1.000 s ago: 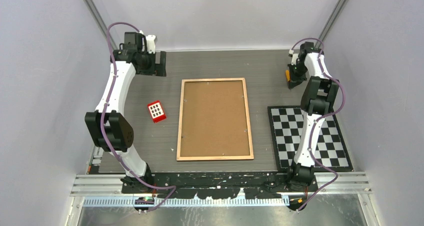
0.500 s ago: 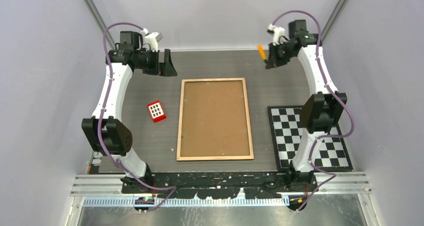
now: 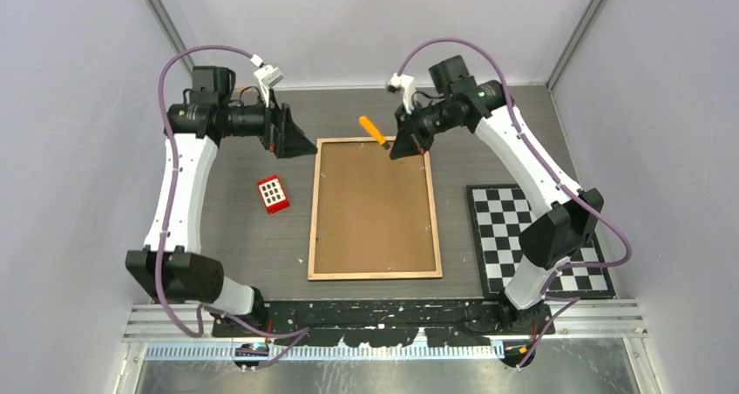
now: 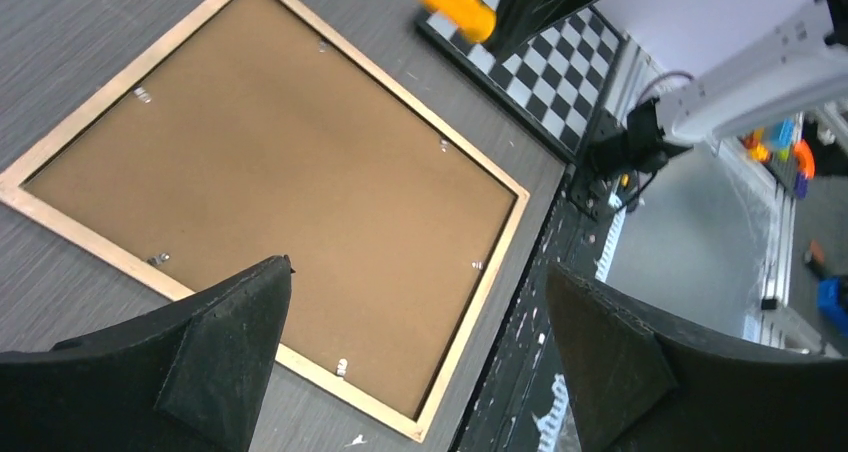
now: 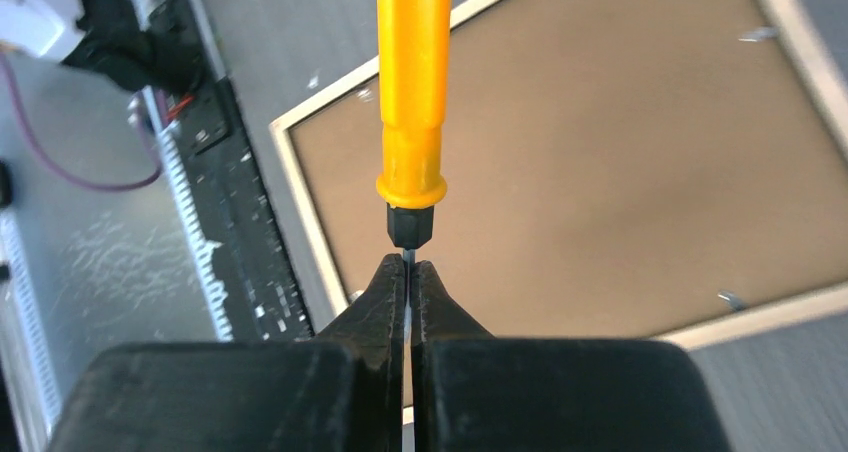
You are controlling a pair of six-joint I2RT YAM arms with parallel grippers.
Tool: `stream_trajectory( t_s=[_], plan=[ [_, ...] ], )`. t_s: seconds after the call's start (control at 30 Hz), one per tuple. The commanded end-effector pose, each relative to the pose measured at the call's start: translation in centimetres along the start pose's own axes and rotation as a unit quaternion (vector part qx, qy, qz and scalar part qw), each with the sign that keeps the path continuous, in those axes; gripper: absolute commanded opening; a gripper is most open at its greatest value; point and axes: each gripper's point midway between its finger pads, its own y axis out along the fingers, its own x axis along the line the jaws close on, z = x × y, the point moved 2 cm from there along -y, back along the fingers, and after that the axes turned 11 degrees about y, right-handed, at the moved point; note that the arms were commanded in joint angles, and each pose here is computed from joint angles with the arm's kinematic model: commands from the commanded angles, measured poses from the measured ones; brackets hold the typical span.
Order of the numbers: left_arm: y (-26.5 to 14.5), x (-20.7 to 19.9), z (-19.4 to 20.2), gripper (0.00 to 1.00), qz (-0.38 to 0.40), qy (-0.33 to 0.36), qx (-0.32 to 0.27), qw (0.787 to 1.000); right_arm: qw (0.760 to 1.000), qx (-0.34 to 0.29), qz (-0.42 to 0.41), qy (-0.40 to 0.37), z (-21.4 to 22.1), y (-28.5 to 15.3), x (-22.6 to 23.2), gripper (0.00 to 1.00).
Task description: Take the photo out of the frame
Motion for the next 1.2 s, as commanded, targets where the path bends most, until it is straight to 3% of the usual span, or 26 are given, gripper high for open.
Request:
stream_trajectory(
  t_s=[0.0, 0.2, 0.37, 0.63, 1.17],
  plan=[
    [-0.4, -4.2, -0.7, 1.00, 0.047, 0.109, -0.047, 0.992, 0.995, 0.012, -0.073, -0.066, 1.3, 0.0, 6.5, 0.00],
    [0.8, -7.8, 0.7, 1.00, 0.102, 0.190, -0.073, 0.974, 0.986, 0.036, -0.114, -0.118, 3.1, 1.3, 10.5, 0.00],
    [2.1, -9.8, 2.2, 0.97, 0.145, 0.190, -0.053, 0.970, 0.980, 0.044, -0.130, -0.146, 3.4, 2.0, 12.4, 0.01],
    [2.7, -12.4, 3.6, 0.76, 0.217, 0.169, -0.035, 0.961, 0.973, 0.049, -0.144, -0.174, 3.8, 2.4, 13.9, 0.01],
    [4.2, -11.8, 4.6, 0.43, 0.220, 0.108, -0.029, 0.969, 0.972, 0.036, -0.146, -0.181, 3.5, 2.8, 14.3, 0.01]
  ],
)
